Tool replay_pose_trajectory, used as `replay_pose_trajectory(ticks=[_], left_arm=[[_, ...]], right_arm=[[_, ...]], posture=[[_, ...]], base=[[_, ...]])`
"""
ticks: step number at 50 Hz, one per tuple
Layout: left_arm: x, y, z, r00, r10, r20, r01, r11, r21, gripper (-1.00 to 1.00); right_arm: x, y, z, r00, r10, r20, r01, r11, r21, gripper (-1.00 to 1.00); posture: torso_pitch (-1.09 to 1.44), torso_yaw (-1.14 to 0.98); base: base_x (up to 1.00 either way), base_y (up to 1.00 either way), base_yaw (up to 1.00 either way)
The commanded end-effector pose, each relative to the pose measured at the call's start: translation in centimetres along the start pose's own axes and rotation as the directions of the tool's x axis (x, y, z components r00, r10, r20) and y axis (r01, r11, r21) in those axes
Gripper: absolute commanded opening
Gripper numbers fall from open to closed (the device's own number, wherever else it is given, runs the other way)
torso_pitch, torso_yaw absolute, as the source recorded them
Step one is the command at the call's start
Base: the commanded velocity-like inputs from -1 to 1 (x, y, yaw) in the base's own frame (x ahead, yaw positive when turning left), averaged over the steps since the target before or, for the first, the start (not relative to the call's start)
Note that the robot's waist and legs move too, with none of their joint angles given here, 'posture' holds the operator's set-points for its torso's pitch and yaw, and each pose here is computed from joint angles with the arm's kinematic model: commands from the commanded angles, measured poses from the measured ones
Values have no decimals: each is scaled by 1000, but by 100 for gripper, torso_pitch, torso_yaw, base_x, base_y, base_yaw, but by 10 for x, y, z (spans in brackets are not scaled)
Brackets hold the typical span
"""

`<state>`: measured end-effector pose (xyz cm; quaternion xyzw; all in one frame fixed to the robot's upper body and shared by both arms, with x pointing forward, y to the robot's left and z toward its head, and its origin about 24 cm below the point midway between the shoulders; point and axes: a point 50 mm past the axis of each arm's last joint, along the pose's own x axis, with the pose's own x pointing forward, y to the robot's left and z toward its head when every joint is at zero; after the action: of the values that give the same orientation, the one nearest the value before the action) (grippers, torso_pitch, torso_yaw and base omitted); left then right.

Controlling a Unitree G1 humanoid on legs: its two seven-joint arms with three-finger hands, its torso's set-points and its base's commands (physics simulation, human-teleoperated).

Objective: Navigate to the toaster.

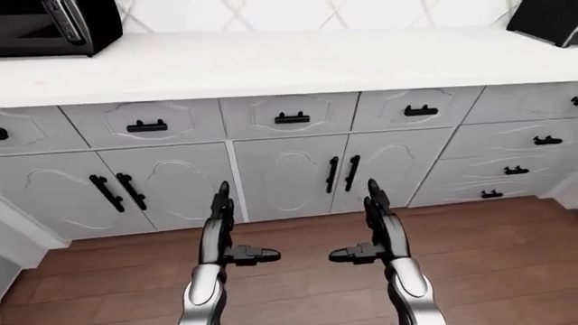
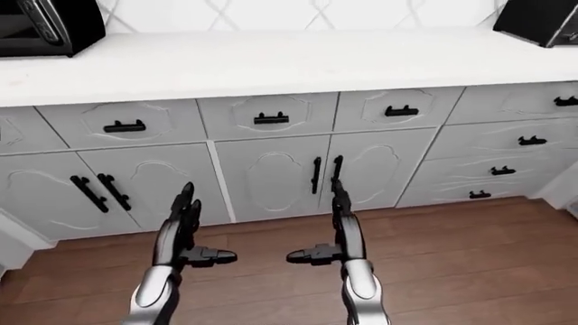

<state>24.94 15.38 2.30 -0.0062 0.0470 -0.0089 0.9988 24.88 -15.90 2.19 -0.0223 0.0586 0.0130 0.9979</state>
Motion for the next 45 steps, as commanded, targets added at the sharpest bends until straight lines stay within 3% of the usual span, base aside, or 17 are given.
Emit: replay_pose_trajectory(ticks=[1,45], left_arm=[[3,6,19,995,17,94,-18,1000,12,100],[3,6,19,995,17,94,-18,1000,12,100]], right_arm=[[3,6,19,996,22,91,-22,1000,1,100],[3,6,18,995,20,95,-20,1000,-2,100]], posture=[[0,0],[0,0]], base=[[0,-31,0],[0,-32,0]])
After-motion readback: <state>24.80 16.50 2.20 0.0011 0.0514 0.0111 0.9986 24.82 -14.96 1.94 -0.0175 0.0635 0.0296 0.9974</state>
